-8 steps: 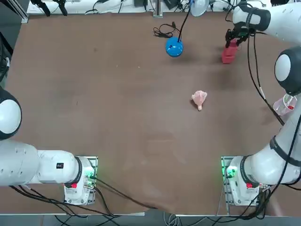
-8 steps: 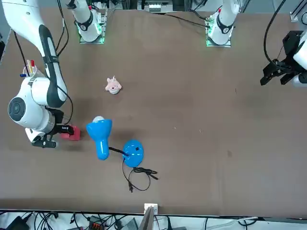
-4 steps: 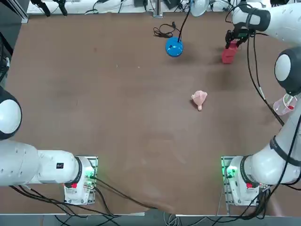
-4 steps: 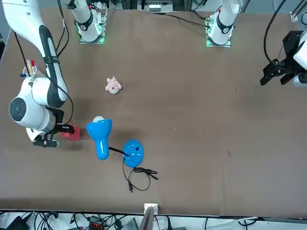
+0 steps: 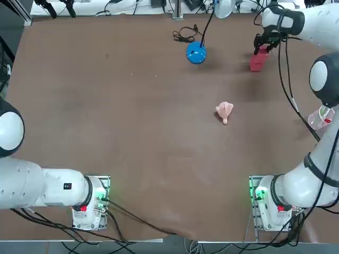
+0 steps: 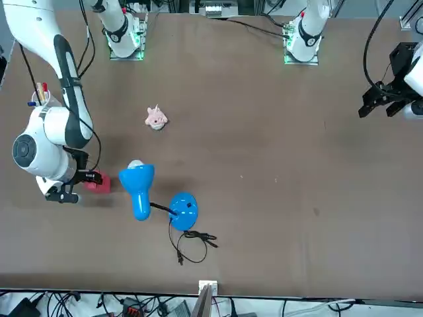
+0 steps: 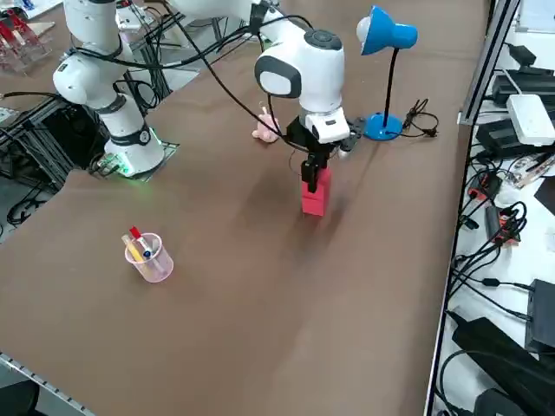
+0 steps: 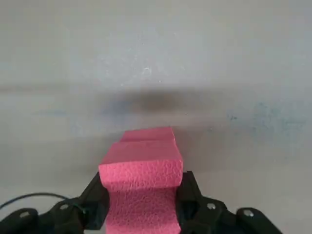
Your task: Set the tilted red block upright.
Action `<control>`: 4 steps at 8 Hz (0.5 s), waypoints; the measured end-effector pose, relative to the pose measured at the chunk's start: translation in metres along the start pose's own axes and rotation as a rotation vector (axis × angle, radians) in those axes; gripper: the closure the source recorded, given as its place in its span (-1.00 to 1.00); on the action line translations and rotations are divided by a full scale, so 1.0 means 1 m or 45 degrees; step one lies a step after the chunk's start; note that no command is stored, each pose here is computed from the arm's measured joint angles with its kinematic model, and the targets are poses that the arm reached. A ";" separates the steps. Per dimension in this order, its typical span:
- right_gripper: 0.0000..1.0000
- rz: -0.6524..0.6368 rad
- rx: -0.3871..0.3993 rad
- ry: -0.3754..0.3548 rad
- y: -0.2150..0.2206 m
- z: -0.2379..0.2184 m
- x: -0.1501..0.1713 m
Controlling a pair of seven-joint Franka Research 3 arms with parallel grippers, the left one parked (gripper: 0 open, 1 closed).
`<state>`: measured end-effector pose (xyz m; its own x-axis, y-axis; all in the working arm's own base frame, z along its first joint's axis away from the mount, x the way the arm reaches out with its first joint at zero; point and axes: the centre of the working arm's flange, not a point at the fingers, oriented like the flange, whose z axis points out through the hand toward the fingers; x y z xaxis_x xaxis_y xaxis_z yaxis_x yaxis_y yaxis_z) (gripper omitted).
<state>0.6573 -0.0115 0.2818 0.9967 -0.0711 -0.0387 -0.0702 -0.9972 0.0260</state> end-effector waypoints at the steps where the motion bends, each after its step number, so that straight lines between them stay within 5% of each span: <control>1: -0.39 0.003 0.000 -0.001 0.002 0.000 0.000; 4: -0.57 0.006 0.000 -0.002 0.003 0.000 0.000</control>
<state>0.6570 -0.0148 0.2816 0.9963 -0.0760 -0.0404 -0.0750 -0.9968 0.0262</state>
